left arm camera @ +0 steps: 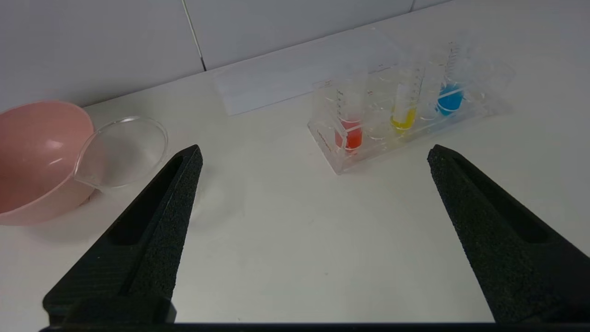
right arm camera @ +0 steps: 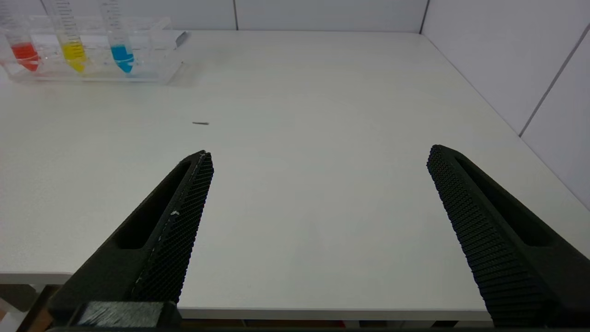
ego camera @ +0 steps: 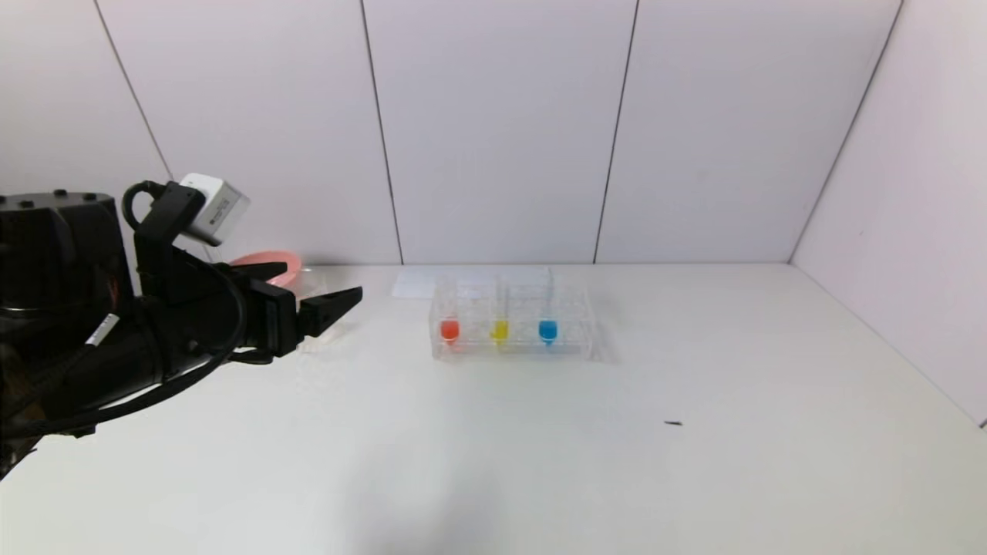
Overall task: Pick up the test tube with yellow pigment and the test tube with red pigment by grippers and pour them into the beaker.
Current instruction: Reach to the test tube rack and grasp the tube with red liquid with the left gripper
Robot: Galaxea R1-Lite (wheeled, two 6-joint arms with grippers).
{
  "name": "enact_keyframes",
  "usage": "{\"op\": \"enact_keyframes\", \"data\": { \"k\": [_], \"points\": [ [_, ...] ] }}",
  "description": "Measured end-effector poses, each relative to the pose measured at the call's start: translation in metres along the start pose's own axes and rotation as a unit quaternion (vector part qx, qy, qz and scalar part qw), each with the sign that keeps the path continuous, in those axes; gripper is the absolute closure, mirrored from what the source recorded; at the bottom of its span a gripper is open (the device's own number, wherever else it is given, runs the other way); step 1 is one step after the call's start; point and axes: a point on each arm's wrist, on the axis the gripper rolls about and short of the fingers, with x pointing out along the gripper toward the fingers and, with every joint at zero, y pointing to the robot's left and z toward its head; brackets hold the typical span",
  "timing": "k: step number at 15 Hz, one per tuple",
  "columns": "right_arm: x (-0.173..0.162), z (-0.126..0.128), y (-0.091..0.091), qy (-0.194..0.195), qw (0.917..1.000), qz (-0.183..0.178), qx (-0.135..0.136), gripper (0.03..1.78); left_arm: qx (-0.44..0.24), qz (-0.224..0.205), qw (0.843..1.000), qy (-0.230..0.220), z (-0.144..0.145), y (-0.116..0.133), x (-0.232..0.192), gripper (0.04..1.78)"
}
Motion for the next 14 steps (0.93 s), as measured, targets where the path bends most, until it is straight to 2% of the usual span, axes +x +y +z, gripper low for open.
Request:
{"op": "enact_keyframes", "data": {
  "k": [3, 14],
  "points": [
    [0.0, 0.0, 0.0, 0.0, 1.0, 0.0, 0.0, 0.11, -0.005, -0.01, 1.0, -0.003, -0.007, -0.01, 0.016, 0.1],
    [0.0, 0.0, 0.0, 0.0, 1.0, 0.0, 0.0, 0.11, -0.007, 0.007, 1.0, 0.006, -0.048, -0.043, 0.074, 0.1]
  ]
}}
